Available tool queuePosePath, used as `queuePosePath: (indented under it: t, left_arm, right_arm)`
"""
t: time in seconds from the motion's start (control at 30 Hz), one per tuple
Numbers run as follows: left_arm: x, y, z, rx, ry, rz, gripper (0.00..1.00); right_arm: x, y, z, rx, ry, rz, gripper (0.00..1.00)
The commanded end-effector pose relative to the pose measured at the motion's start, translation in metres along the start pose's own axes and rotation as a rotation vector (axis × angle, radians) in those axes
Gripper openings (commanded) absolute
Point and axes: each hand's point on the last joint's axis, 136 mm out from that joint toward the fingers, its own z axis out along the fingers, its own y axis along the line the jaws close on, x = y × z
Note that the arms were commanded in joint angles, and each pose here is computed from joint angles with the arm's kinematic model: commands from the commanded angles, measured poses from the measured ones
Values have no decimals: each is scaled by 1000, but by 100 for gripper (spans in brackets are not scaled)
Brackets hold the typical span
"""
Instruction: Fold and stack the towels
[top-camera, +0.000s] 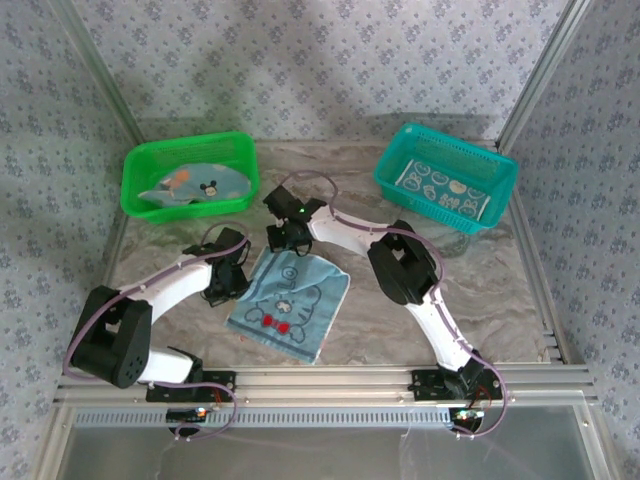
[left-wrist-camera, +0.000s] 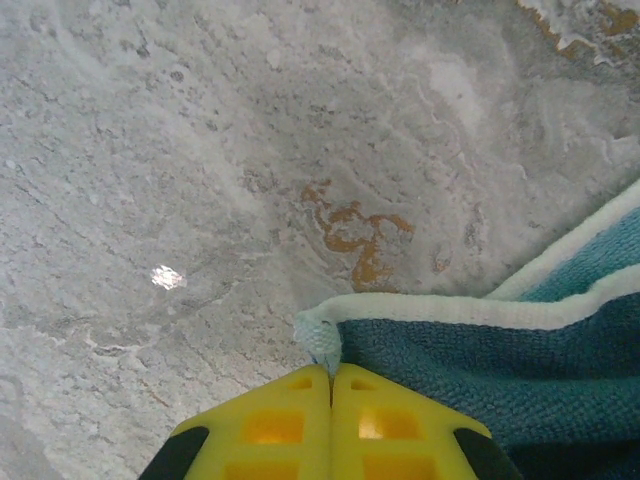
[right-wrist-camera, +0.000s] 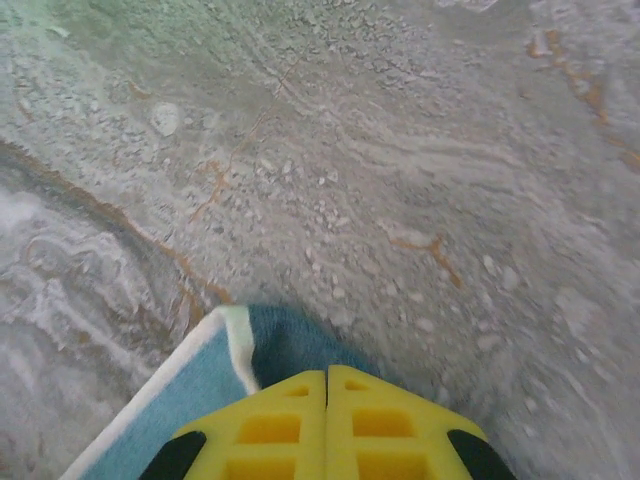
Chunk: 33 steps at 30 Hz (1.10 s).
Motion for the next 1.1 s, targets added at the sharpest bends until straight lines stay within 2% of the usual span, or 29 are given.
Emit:
queuePosePath:
  t: [0.0, 0.17, 0.33, 0.63, 0.77, 0.9, 1.07]
  left_arm:
    - [-7, -5, -20, 21, -22, 1, 0]
    - [-20, -13, -47, 60, -67, -20, 0]
    - [-43, -28, -94, 140, -152, -61, 0]
    - [-91, -59, -204, 312, -384, -134, 0]
    - [-106, -79, -240, 378, -460, -120, 0]
    - [-122, -107, -258, 406, -495, -79, 0]
    - [-149, -147, -260, 399, -526, -4, 0]
  right_arm:
    - [-32, 10, -53, -12, -140, 5, 0]
    - [-42, 6, -90, -6, -217, 19, 0]
    - [-50, -2, -131, -9, -314, 44, 0]
    - [-83, -25, -247, -35, -662, 80, 0]
    - [-94, -44, -291, -21, -753, 84, 0]
    - [-105, -62, -323, -4, -832, 81, 0]
    - [-119, -90, -335, 11, -868, 95, 0]
